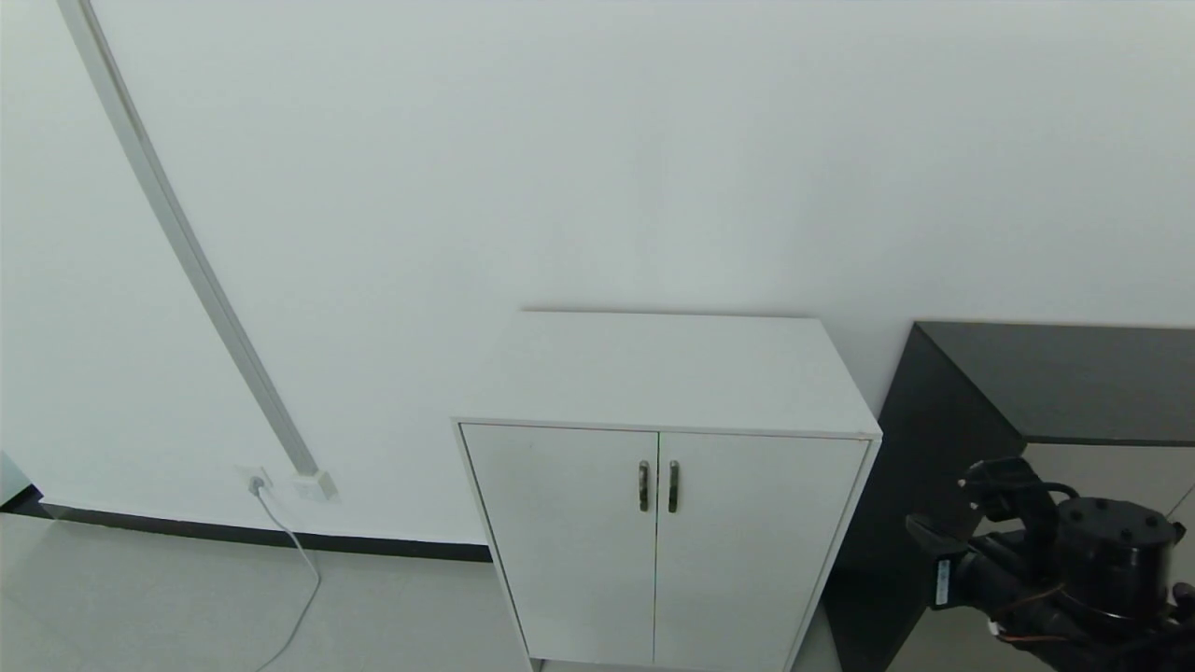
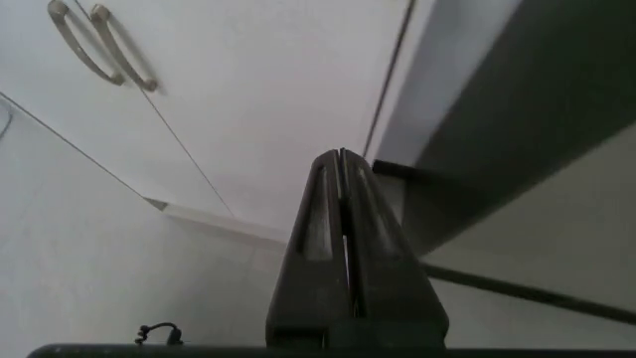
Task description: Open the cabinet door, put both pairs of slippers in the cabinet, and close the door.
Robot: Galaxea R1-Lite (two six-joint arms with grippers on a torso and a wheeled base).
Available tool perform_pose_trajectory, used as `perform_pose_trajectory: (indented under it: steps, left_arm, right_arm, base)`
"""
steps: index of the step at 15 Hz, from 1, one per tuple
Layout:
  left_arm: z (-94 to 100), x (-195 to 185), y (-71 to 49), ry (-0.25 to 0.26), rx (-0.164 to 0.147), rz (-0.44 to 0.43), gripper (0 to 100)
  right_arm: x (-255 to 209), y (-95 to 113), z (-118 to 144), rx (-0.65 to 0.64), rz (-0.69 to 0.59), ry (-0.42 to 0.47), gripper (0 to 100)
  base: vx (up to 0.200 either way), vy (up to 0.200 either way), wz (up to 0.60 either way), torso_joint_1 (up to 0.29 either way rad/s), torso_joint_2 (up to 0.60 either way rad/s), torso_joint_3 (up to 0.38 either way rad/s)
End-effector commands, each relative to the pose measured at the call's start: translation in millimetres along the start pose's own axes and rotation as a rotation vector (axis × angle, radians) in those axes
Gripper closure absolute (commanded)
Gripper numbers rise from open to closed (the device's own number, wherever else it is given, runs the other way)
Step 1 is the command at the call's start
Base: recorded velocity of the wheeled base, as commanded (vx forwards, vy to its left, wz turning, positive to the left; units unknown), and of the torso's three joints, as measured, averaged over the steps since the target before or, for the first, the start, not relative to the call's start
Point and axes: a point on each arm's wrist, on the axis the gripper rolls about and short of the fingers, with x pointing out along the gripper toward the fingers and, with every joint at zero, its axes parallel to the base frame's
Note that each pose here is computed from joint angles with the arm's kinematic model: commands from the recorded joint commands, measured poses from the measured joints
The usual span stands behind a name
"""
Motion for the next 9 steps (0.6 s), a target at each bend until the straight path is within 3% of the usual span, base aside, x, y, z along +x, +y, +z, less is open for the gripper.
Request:
perform_pose_trajectory:
  steps: [1,5,9]
  left_arm:
    - [0.0,0,0.0,0.001,-0.002,0.000,100]
    - [0.0,0,0.1,0.001,-0.010,0.003,100]
    - [0.0,0,0.1,0.001,-0.008,0.003,100]
  right_arm:
    - [-39,-16,24,0.026,-0.096,-0.114,100]
    - [-103,-26,32,-0.012,-0.110,-0.091,100]
    - [-169,-35,12,-0.009,-0.104,-0.094,100]
  base:
    - [0.000,0.000,0.00,0.000,0.00,0.000]
    - [0.000,0.000,0.00,0.000,0.00,0.000]
    - [0.000,0.000,0.00,0.000,0.00,0.000]
